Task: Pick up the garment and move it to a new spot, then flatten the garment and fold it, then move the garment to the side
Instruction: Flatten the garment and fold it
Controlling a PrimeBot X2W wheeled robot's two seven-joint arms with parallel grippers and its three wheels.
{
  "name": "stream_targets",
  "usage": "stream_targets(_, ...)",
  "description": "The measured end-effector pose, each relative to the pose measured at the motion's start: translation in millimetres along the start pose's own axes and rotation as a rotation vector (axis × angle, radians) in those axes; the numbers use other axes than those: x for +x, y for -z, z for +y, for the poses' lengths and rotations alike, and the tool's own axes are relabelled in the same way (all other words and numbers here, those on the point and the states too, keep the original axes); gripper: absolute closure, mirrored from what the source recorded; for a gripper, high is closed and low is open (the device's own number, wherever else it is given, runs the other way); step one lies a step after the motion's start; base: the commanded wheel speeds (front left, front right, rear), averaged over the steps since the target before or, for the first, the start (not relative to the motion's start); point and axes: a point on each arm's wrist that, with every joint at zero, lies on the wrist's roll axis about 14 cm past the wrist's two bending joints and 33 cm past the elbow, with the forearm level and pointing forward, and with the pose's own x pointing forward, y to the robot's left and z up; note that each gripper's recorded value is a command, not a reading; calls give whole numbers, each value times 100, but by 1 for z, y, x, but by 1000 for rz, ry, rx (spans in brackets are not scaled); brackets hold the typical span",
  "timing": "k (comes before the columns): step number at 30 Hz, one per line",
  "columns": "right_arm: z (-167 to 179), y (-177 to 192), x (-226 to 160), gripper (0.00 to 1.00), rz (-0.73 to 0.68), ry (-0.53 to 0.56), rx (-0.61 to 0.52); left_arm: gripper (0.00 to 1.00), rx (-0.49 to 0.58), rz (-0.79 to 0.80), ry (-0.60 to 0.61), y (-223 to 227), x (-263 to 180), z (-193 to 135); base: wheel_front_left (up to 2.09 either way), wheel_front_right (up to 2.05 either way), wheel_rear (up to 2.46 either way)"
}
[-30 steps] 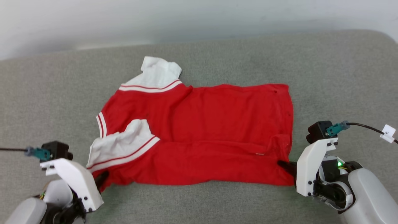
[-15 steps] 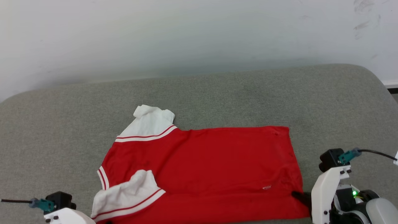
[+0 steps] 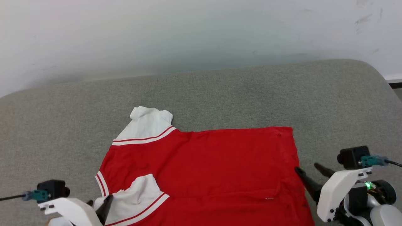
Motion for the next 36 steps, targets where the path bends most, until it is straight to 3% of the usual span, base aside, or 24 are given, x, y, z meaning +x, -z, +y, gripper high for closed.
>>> stream_targets(7,-6,-61,-17,0,-350,66,-4,0,128,-321,34,-84,1,-27,0,0,0)
stream_targets(13,-12,-90,-18,0,-472,105,-18,0,237,-492,71,-140,19,-54,0,0,0)
stream_targets(17,-16,-104,-8,0,-504,117,-18,0,282,-508,82,-168,48,-61,0,0,0)
stream_targets(23,-33,-100,14,0,-474,151,5,0,284,-328,103,-175,116,-58,0,0,0)
stream_targets(29,-53,-83,23,0,-426,205,37,0,267,4,132,-142,173,-53,0,0,0)
stream_targets(36,-69,-62,28,0,-382,251,87,0,267,377,94,-92,202,-36,0,0,0)
